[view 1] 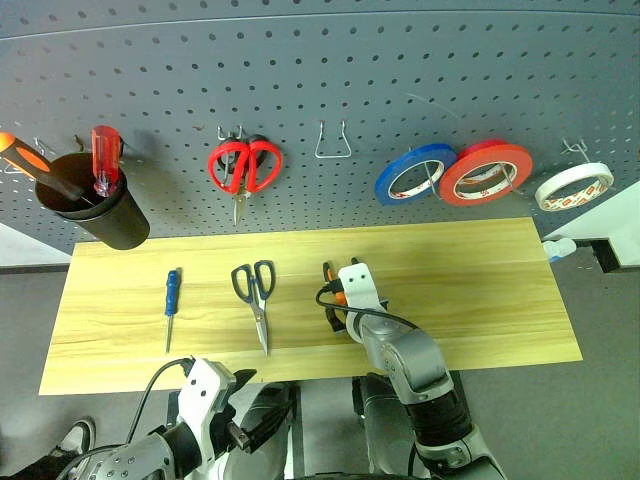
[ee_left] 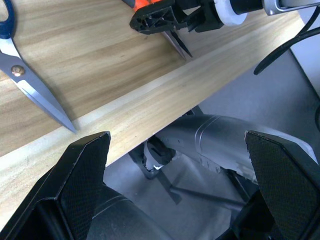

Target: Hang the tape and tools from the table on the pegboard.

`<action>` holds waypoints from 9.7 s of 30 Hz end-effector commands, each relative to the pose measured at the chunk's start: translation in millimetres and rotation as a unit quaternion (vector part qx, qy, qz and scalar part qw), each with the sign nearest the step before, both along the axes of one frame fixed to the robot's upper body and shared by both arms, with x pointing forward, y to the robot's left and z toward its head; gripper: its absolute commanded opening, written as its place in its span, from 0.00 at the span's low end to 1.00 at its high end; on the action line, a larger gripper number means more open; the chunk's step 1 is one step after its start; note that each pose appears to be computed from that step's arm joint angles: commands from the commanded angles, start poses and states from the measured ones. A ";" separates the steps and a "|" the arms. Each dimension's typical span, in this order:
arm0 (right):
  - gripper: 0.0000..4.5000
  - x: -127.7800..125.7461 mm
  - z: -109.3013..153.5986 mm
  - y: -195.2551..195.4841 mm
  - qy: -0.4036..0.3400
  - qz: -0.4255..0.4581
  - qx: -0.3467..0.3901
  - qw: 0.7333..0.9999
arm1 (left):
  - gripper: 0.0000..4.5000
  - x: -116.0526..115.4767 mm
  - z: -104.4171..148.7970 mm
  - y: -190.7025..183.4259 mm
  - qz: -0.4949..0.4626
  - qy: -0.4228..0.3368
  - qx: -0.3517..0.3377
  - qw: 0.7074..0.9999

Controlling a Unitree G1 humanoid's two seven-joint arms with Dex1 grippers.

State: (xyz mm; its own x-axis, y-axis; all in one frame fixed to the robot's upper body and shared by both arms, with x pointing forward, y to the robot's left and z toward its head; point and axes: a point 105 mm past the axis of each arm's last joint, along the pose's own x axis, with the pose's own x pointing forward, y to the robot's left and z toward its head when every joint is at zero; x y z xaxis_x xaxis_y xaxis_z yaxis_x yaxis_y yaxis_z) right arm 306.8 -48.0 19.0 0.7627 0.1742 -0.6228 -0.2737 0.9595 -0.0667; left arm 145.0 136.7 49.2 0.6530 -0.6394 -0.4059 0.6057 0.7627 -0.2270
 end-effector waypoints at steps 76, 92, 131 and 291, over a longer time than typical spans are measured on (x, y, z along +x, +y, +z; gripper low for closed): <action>0.46 -17.7 34.1 -68.5 -0.069 -0.016 0.015 0.997 | 1.00 27.2 70.8 3.5 -0.037 -0.181 -0.078 0.980; 0.46 -26.2 63.1 -67.5 -0.157 0.022 0.086 0.984 | 1.00 53.7 75.8 12.7 -0.057 -0.218 -0.073 0.972; 0.46 -3.4 248.6 28.3 -0.468 0.176 0.273 0.822 | 1.00 64.7 77.6 17.9 -0.023 -0.270 -0.100 0.957; 0.99 -66.6 148.7 -49.8 -0.273 0.287 0.138 0.908 | 1.00 77.2 44.9 18.4 -0.015 -0.183 -0.084 0.980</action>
State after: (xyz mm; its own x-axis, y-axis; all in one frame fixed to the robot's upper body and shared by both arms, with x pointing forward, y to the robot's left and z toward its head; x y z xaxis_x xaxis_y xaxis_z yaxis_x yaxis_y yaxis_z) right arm 255.8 -101.6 160.4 0.7341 0.6768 -0.0546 -0.6783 0.7272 -0.1055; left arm 221.0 150.7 98.7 0.6984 -0.7157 0.0068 0.7127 0.6945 -0.0991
